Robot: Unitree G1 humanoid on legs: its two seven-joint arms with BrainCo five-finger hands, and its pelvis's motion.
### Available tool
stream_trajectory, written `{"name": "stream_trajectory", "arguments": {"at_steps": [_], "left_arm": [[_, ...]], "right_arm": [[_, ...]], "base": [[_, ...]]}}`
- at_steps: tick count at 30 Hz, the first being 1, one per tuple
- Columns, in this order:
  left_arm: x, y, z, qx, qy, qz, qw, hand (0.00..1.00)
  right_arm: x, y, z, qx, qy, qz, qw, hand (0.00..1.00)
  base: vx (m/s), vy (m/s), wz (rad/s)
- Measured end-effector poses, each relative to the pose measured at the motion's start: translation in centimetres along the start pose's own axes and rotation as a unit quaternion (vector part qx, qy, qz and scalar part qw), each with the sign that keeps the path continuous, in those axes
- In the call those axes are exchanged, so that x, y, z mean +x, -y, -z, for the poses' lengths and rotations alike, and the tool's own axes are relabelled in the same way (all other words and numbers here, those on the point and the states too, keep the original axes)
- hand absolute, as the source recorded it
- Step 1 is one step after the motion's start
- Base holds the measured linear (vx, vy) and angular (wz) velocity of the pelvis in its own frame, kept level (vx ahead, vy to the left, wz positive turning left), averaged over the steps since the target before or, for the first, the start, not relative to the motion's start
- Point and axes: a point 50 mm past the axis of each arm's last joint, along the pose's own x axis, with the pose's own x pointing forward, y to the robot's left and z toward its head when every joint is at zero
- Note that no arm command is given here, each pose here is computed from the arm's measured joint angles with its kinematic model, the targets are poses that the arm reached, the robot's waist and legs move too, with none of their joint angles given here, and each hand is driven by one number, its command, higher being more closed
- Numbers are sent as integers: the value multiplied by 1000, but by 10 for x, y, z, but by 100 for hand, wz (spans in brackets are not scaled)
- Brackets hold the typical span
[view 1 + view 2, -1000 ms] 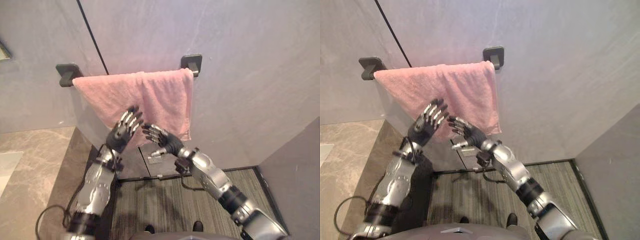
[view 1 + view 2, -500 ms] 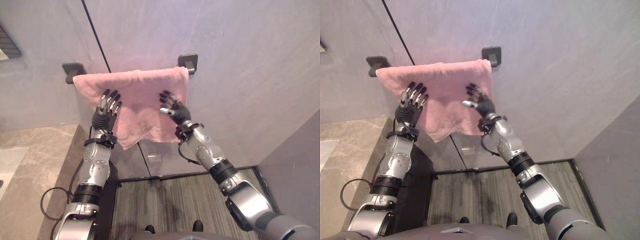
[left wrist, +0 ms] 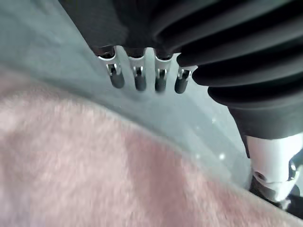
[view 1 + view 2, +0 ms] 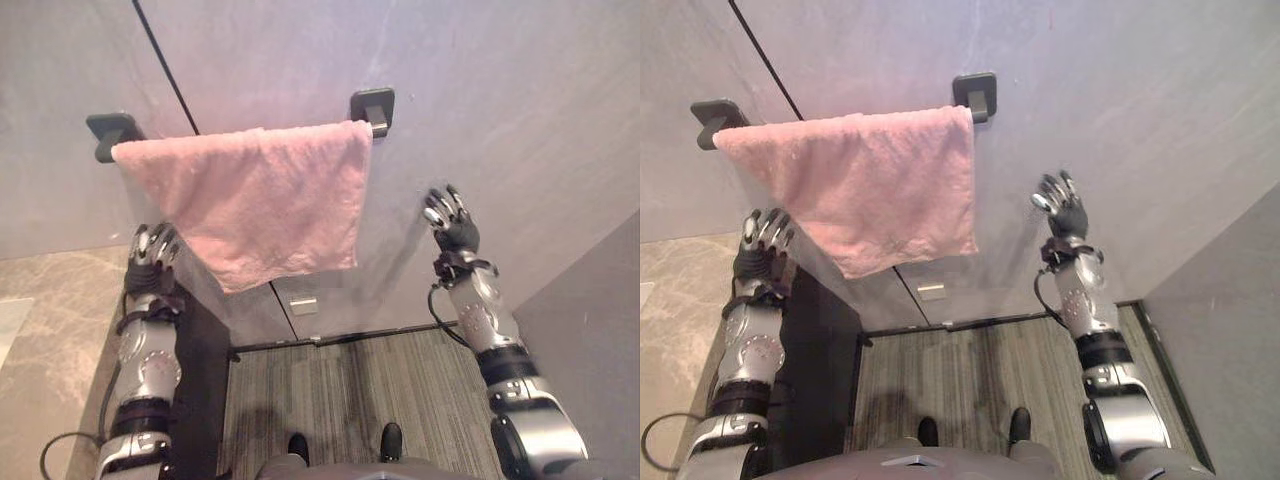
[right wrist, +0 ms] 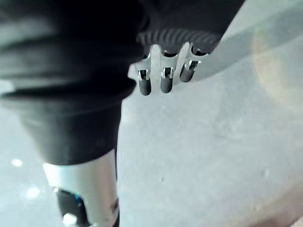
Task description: Organize washtable
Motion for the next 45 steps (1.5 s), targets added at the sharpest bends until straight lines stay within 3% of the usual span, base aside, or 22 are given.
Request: {"name": "stream_trajectory", "arguments": {"at_steps": [6, 11, 16, 18, 20, 21, 23, 27, 34, 37, 41, 45], "left_arm": [[-39, -34, 28, 11, -50, -64, 997, 0], [-97, -70, 84, 26, -170, -159, 972, 0], [-175, -96, 143, 63, -344, -250, 903, 0], [-195, -98, 155, 62, -385, -267, 881, 0], [-226, -96, 172, 52, -443, -289, 847, 0], [-229, -95, 173, 49, -448, -293, 843, 0], [-248, -94, 180, 23, -475, -321, 819, 0], [-256, -94, 182, 18, -485, -332, 809, 0], [-240, -84, 185, 32, -474, -298, 828, 0], [-213, -71, 184, 45, -442, -261, 857, 0], [-179, -57, 180, 61, -406, -217, 885, 0], [-206, -70, 182, 59, -433, -262, 860, 0]], "right_arm": [[-39, 38, 31, -11, -47, 65, 997, 0], [-86, 77, 64, -29, -105, 156, 982, 0], [-158, 127, 111, -89, -237, 287, 924, 0], [-187, 136, 128, -80, -280, 329, 898, 0], [-233, 145, 154, -47, -354, 393, 847, 0], [-239, 145, 156, -42, -362, 401, 840, 0], [-275, 145, 172, -7, -421, 441, 793, 0], [-295, 147, 174, 7, -445, 461, 768, 0], [-285, 143, 176, -26, -461, 425, 779, 0], [-225, 125, 178, -103, -463, 314, 822, 0], [-167, 100, 174, -118, -414, 252, 867, 0], [-160, 97, 170, -116, -389, 251, 879, 0]], "base": [[-39, 4, 4], [8, -1, 0], [67, -6, -3], [62, 4, -4], [62, 13, -13], [51, 23, -16], [48, 17, -19], [35, 9, -6], [-16, -22, 38], [-164, -67, 72], [-157, -41, 167], [-68, -49, 113]]}}
